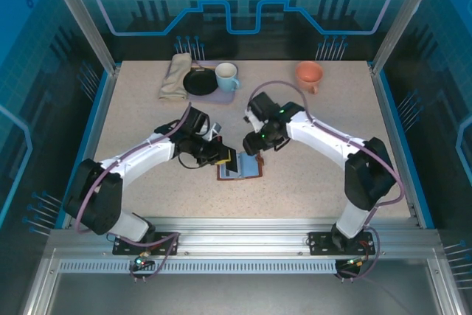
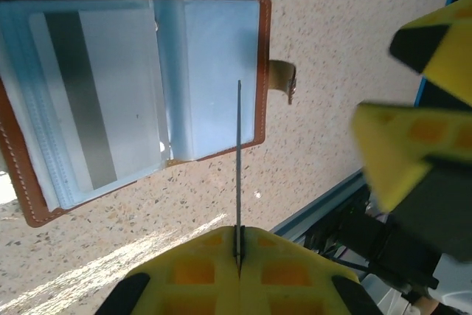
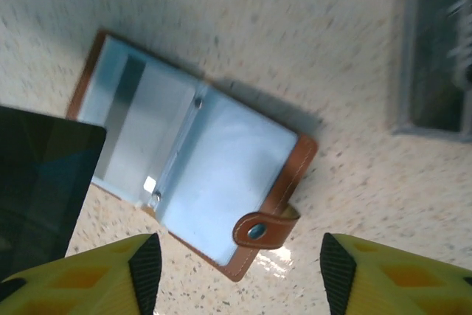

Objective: Put the credit cards into the card holder
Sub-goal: Place the credit card in the storage box, then insert the credit card into the card slot.

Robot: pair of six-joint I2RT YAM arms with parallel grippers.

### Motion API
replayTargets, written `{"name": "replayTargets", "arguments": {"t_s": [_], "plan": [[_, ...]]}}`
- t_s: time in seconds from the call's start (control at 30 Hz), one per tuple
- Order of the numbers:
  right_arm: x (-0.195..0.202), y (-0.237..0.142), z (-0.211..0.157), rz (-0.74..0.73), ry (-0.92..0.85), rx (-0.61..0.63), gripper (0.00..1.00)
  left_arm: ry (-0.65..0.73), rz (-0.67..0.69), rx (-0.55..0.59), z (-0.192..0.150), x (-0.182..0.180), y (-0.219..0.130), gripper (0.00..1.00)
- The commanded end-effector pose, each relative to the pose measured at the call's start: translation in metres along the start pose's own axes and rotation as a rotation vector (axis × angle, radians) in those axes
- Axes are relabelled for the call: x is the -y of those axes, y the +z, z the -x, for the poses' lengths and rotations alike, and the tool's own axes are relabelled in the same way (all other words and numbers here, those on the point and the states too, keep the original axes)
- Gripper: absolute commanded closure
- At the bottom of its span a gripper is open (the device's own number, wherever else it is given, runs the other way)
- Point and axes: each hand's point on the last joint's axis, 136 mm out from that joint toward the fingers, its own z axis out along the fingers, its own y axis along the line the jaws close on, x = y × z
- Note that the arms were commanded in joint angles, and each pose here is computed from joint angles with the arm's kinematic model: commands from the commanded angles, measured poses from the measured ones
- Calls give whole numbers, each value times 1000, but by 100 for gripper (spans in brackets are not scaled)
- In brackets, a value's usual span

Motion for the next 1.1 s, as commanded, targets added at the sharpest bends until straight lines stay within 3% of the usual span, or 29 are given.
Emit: {"name": "replayTargets", "arguments": {"t_s": [0.0,0.13,0.33,0.6,0.77,1.07], "plan": [[7,14,-23,-82,56,-77,33,21,1,-2,5,1,9,99],[13,22,-33,-130,75,-116,31,10,-3,3,8,-2,15,99],[3,46,-39,-65,108,-157,31,5,19,-3,14,-10,27,99],[12,68,-39,-62,143,-176,38,19,19,-2,20,-18,40,98],[13,74,-39,-8,181,-176,47,11,30,-20,18,-27,49,98],[22,83,-45,12,212,-191,72,17,43,-28,17,-39,59,98]]}}
